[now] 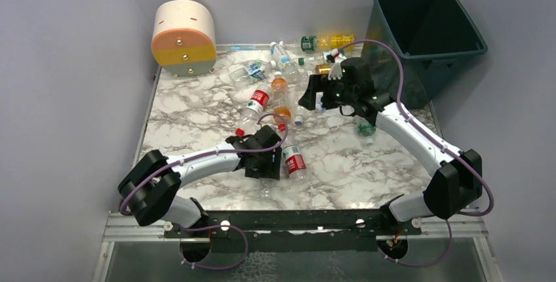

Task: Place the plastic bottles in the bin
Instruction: Pick up the plastic bottle at the center of the board.

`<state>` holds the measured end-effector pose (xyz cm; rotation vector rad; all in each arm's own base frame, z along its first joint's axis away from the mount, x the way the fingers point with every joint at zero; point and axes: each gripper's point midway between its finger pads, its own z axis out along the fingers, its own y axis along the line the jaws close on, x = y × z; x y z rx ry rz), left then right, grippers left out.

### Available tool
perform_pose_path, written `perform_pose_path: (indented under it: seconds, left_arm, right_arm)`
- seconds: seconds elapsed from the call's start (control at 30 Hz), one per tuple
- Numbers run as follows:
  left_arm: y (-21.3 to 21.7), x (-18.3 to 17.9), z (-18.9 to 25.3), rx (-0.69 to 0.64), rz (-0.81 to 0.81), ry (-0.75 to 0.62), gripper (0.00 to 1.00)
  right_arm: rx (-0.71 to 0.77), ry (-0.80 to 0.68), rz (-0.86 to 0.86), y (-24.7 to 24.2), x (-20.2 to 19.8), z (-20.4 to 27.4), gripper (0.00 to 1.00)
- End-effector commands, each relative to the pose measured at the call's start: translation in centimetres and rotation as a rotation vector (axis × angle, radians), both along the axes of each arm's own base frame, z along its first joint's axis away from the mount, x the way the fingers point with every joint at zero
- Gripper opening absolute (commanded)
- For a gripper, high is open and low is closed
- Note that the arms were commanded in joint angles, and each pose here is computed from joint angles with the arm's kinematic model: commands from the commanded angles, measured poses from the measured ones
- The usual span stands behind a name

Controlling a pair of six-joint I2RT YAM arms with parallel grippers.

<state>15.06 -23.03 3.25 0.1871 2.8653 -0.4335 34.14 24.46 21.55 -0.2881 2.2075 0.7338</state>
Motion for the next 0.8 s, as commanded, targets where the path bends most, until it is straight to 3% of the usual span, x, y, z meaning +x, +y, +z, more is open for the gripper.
perform_pose_path:
  seconds: [0.0, 0.17, 0.37, 0.6, 0.77]
  left_arm:
    - [-0.4, 0.8, 0.3, -0.019, 0.011, -0.044, 0.63]
    - [-0.7, 1.4, 2.3, -0.045, 0.014, -0.093, 0.50]
    - [-2.0, 2.9, 7.5, -0.120, -0.012, -0.187, 0.50]
    - [-3.3, 5.4, 15.9, -0.245, -0.052, -0.412, 0.52]
    - [-3.4, 6.5, 19.4, -0.304, -0.065, -0.540, 0.52]
  right_arm:
    - [0.043, -0.025, 0.032, 0.8, -0.3, 0.8, 0.99]
    - [0.044, -0.009, 0.043, 1.0, -0.5, 0.3, 0.99]
    - [0.078, -0.001, 0.080, 1.6, -1.1, 1.0, 0.99]
    - [0.232, 0.007, 0.186, 3.9, -2.5, 4.9, 0.99]
    - [0.318, -0.010, 0.231, 4.8, -3.2, 7.6, 0.99]
